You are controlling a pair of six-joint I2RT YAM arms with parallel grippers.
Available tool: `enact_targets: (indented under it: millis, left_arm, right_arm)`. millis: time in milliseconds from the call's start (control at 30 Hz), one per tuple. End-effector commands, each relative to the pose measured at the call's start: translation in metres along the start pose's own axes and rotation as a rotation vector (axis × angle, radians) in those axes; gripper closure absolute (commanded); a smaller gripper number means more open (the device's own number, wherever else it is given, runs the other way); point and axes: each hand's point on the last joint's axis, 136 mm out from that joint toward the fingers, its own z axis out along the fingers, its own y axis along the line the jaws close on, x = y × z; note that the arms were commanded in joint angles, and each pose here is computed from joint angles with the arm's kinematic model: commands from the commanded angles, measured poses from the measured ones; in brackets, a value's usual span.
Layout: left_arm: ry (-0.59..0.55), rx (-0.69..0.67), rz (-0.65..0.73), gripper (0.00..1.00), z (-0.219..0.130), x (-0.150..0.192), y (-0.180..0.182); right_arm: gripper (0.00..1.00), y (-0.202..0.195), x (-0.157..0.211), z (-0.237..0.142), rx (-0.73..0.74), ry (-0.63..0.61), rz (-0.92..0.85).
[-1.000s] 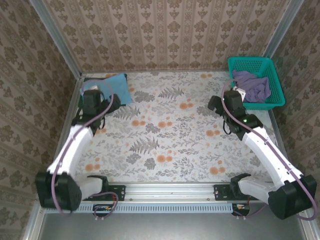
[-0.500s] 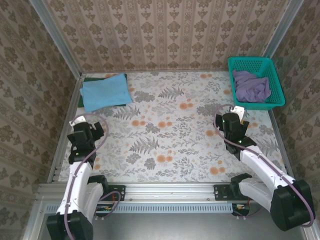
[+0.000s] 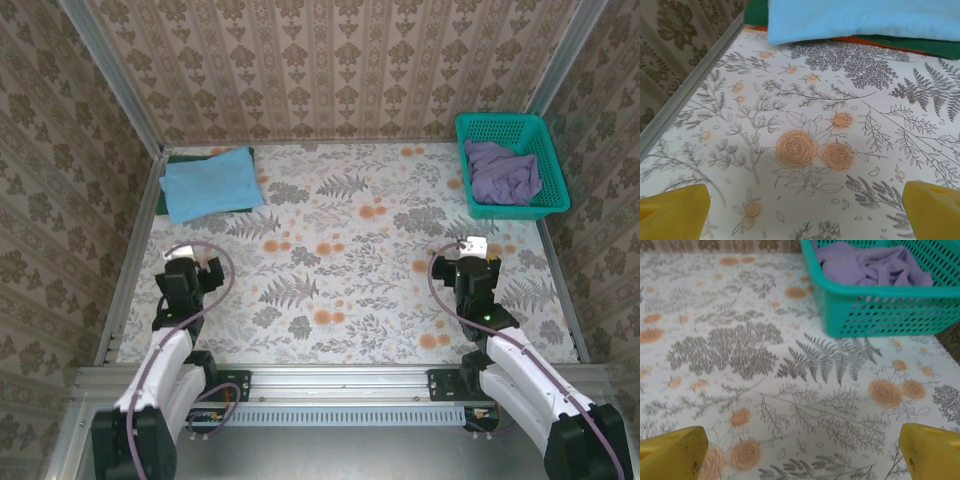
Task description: Fold and stack the t-shirts
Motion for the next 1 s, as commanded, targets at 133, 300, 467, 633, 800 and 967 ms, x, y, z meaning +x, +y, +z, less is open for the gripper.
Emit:
enact_targets:
  millis: [133, 300, 467, 633, 800, 967]
  left_arm:
    - [-0.177, 0.028, 0.012, 0.00, 0.043, -0.062, -0.018]
    - [-0.179, 0.054, 0.077, 0.00, 0.071, -0.079, -0.032]
    - [-0.190, 0.061, 0.098, 0.00, 0.078, -0.076, -0.037]
    - [-0.175, 0.081, 0.166, 0.00, 0.086, -0.071, -0.053]
    - [-0.220, 0.095, 0.185, 0.00, 0.078, -0.069, -0.058]
    - [-0.251, 0.103, 0.203, 0.00, 0.078, -0.059, -0.063]
  right_arm:
    - [0.00, 0.016, -0.024, 0.031, -0.054, -0.044, 0.011]
    - [0.00, 0.023, -0.039, 0.056, -0.059, -0.080, 0.042]
    - [0.00, 0.030, -0.052, 0.071, -0.085, -0.131, 0.055]
    - [0.00, 0.036, -0.056, 0.082, -0.116, -0.153, 0.011]
    - [0.00, 0.040, -0.036, 0.083, -0.157, -0.229, 0.018]
    - [0.01, 0.056, -0.033, 0.074, -0.210, -0.274, -0.048]
